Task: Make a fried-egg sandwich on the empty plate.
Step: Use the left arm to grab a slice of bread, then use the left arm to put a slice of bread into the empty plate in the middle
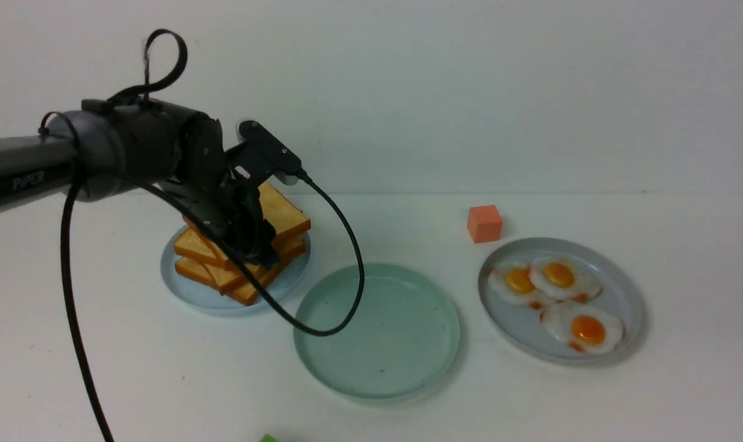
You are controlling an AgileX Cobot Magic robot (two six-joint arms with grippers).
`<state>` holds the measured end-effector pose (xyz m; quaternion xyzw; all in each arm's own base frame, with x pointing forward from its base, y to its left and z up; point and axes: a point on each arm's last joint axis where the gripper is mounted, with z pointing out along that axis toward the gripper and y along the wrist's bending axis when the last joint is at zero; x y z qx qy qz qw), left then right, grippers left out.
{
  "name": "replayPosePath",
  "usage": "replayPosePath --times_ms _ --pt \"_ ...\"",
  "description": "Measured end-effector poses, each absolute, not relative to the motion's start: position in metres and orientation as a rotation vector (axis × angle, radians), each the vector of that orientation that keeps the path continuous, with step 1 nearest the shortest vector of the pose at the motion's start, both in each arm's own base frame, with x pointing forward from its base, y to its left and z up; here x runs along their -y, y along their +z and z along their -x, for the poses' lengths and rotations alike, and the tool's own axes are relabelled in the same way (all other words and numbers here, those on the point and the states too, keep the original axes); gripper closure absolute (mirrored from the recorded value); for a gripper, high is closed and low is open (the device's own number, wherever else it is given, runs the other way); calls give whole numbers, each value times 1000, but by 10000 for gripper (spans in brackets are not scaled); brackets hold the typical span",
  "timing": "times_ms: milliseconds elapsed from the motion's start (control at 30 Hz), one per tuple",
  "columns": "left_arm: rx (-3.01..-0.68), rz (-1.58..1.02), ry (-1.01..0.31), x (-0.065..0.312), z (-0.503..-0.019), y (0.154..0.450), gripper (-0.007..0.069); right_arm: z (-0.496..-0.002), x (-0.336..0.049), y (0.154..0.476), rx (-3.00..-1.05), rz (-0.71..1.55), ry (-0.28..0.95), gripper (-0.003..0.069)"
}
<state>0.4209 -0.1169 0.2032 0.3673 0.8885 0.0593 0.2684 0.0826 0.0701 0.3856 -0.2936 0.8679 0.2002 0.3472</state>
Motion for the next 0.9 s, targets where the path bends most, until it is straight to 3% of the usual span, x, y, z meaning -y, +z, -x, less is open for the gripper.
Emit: replayPosePath --times_ms 200,433,533,633,767,900 --pt "-2413 -949 162 117 -424 199 363 -83 -70 386 -2250 761 520 421" --pt "-2410 -935 165 117 -425 204 415 -83 -70 386 -2250 761 520 421" --pt "-2399 -927 170 117 -424 217 449 -83 -70 386 -2250 761 520 421" --pt "-2342 -891 167 116 -416 252 538 -83 -70 386 -2250 761 520 421" --pt "-2285 -868 126 130 -391 296 540 -83 -69 385 -2250 761 500 421" --pt "-2255 -940 59 167 -367 306 540 -85 -65 385 -2249 764 435 421"
